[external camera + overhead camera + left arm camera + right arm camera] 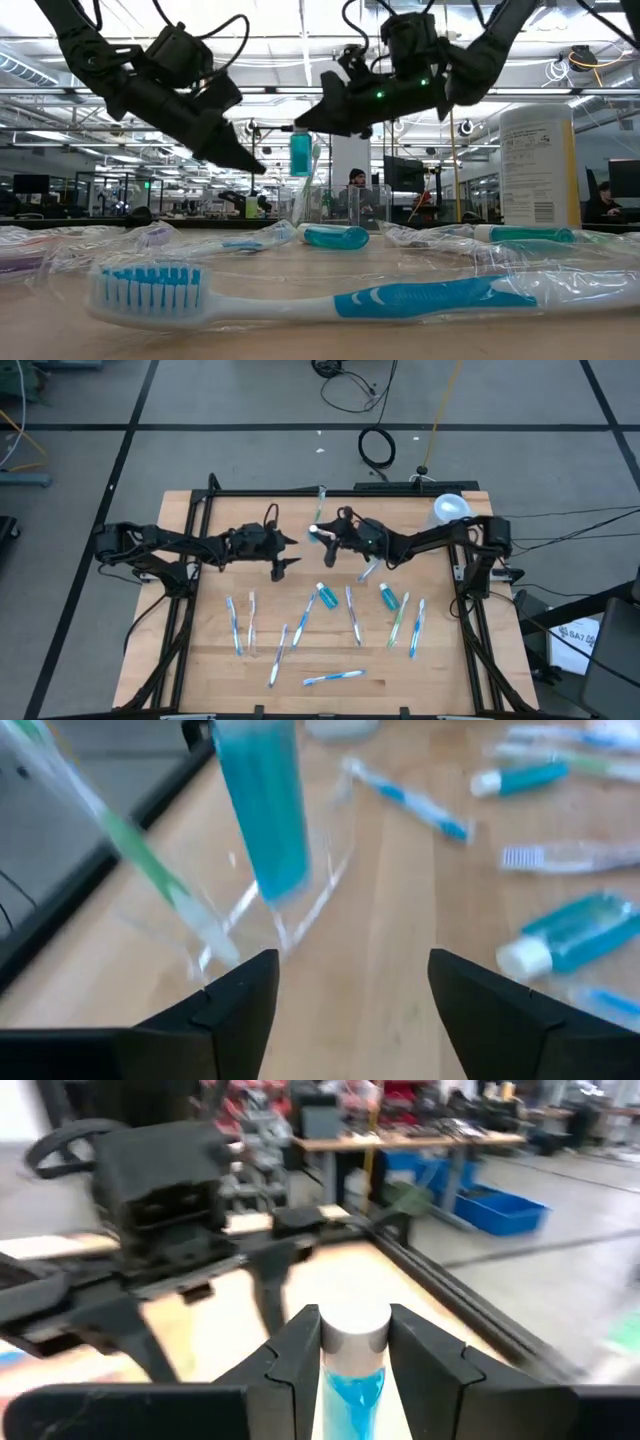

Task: Pick & Place toothbrushing station
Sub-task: Put the left mouthwash into the middle section of the transparent organizer

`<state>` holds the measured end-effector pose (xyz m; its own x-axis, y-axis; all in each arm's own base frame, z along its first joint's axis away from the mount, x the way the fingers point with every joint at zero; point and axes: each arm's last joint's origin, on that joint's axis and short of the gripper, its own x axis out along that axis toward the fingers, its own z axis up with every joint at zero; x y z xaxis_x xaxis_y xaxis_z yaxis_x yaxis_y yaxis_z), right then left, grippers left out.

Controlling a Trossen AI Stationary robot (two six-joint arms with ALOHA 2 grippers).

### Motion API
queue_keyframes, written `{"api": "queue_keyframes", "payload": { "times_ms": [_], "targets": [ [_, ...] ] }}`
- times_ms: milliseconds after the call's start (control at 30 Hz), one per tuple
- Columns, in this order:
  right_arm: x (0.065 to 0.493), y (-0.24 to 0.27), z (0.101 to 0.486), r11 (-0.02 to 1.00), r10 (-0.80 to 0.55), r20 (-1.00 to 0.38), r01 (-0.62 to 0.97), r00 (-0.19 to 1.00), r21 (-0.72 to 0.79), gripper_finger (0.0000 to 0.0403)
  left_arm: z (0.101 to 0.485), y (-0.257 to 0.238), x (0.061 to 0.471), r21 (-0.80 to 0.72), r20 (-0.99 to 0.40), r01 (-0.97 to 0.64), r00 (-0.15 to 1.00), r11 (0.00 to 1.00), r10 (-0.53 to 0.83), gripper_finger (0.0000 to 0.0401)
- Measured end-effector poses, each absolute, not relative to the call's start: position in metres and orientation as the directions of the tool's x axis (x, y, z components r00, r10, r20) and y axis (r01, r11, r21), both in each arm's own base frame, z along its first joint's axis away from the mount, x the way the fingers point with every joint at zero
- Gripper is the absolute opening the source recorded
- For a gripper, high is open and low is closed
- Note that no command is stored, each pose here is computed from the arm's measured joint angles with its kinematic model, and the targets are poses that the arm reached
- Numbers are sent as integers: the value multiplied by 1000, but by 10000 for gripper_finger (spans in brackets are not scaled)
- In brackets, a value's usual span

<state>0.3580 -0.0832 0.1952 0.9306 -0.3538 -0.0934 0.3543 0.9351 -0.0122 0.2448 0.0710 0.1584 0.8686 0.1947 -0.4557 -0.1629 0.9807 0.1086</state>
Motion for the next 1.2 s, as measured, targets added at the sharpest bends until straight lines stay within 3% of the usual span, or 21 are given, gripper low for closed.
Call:
{"api": "queue_keyframes", "payload": {
  "times_ms": [333, 600, 1200],
  "targets": [
    [342, -73, 215, 830, -558, -186, 544, 809, -122, 98, 152, 70, 241, 90, -526, -146, 833, 985, 171, 258],
    [340, -84, 198, 814, -578, -246, 573, 778, -97, 97, 155, 70, 243, 93, -488, -144, 856, 985, 171, 257],
    [312, -96, 173, 803, -581, -200, 596, 789, 21, 97, 155, 70, 243, 97, -486, -140, 857, 985, 170, 258]
  ]
}}
